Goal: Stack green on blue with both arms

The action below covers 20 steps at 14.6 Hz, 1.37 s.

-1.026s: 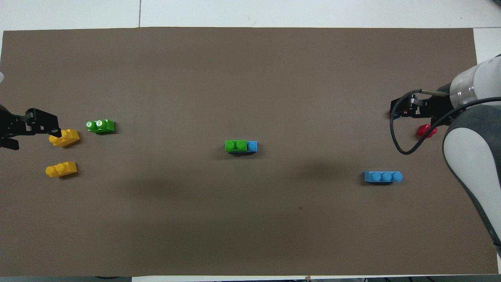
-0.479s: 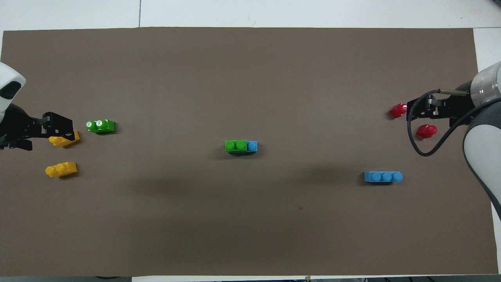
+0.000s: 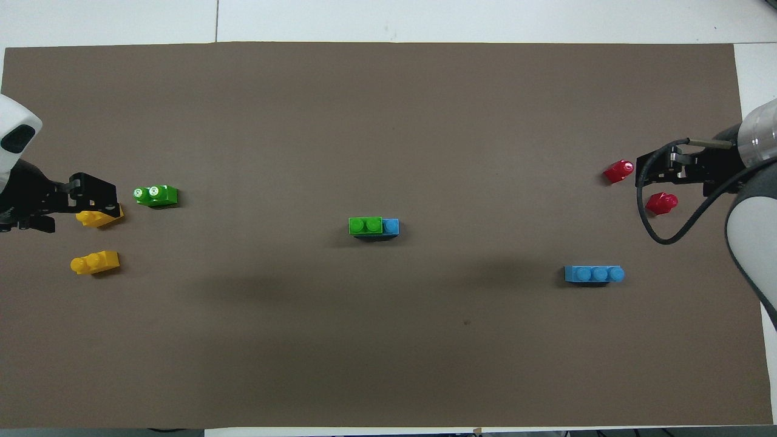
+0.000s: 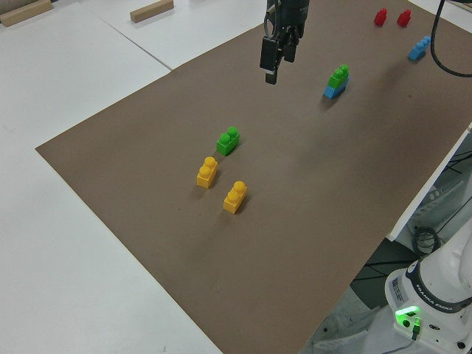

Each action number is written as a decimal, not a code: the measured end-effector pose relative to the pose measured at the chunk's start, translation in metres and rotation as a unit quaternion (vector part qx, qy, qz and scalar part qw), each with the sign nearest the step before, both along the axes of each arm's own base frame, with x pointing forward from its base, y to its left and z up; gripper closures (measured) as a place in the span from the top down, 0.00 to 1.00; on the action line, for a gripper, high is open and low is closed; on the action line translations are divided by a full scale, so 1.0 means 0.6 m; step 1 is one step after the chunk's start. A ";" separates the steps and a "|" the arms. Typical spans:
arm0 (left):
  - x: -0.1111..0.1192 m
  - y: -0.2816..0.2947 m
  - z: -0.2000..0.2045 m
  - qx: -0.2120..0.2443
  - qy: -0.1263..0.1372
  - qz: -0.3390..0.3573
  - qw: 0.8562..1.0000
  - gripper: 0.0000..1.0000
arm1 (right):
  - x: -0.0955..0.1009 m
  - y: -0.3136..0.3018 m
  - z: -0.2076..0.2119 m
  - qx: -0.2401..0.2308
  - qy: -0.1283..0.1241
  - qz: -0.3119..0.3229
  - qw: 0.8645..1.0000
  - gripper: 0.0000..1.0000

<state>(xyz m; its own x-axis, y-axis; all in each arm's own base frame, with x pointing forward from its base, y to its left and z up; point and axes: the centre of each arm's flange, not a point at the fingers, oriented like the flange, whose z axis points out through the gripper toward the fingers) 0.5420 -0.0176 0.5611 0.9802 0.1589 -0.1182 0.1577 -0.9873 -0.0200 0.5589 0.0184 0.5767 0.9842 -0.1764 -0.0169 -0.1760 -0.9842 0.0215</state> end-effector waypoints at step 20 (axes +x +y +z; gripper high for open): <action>0.019 -0.010 0.033 -0.006 -0.023 -0.044 0.999 1.00 | -0.001 -0.022 0.009 0.001 -0.004 0.032 0.999 1.00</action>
